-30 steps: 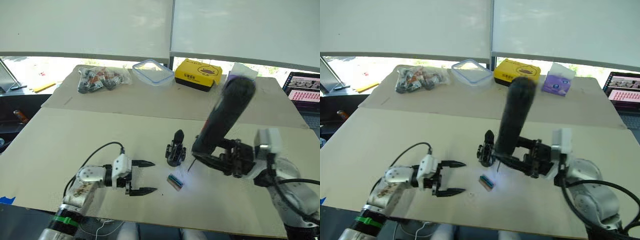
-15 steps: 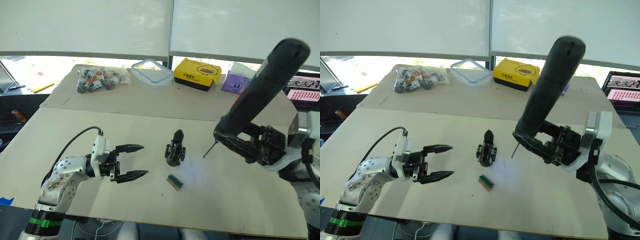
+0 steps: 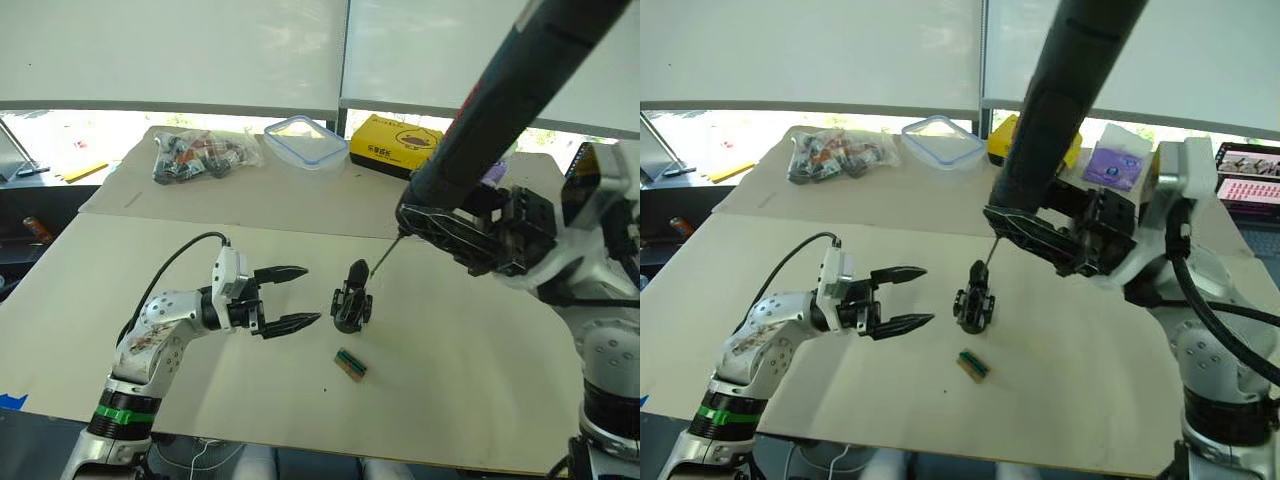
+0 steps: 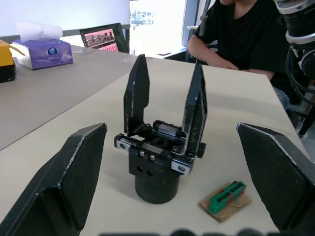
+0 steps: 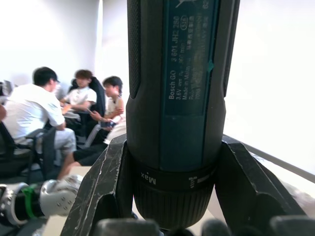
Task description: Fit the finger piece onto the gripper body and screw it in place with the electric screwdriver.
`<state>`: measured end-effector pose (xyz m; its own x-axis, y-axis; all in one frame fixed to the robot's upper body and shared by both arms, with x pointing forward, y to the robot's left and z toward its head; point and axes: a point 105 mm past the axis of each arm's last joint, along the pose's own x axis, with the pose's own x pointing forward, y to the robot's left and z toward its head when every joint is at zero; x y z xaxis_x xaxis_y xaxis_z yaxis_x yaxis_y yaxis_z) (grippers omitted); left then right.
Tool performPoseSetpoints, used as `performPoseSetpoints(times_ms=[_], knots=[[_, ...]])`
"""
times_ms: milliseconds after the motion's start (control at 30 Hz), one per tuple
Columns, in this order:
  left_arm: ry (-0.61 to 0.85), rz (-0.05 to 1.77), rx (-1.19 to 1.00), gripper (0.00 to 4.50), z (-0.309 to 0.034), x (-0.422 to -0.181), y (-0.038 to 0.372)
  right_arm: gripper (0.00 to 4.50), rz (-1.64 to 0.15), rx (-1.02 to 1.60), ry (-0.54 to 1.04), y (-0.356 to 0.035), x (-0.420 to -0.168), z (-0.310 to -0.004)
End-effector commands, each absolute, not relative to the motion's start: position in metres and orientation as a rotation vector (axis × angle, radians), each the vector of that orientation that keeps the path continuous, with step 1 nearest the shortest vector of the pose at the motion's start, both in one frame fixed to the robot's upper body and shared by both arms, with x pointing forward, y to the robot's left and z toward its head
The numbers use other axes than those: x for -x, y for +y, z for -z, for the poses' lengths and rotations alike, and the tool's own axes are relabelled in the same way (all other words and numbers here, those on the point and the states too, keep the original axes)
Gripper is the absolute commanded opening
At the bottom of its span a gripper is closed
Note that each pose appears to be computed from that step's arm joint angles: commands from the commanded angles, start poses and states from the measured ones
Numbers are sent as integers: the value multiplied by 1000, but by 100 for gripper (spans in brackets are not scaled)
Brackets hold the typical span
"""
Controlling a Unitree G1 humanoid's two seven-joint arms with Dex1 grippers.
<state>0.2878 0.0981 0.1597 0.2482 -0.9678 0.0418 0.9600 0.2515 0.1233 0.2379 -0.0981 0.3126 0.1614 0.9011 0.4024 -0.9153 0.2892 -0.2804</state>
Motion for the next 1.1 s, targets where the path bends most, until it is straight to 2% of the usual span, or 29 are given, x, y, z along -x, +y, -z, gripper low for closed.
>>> performPoseSetpoints(times_ms=[33, 267, 433, 733, 1100], knots=[[-113, 1294, -134, 447, -153, -291, 92, 191, -1340, -29, -612, -90, -233, -323], [0, 1252, -203, 447, -113, -294, 89, 191, -1395, -50, -629, -78, -234, -322], [27, 1247, -213, 447, -92, -302, 69, 191, -1424, -39, -615, -75, -233, -316], [25, 1216, -235, 447, -84, -326, 48, 191, -1426, -5, -592, -78, -230, -308], [32, 1278, -239, 447, -78, -324, 35, 191, -1382, 14, -581, -85, -227, -304]])
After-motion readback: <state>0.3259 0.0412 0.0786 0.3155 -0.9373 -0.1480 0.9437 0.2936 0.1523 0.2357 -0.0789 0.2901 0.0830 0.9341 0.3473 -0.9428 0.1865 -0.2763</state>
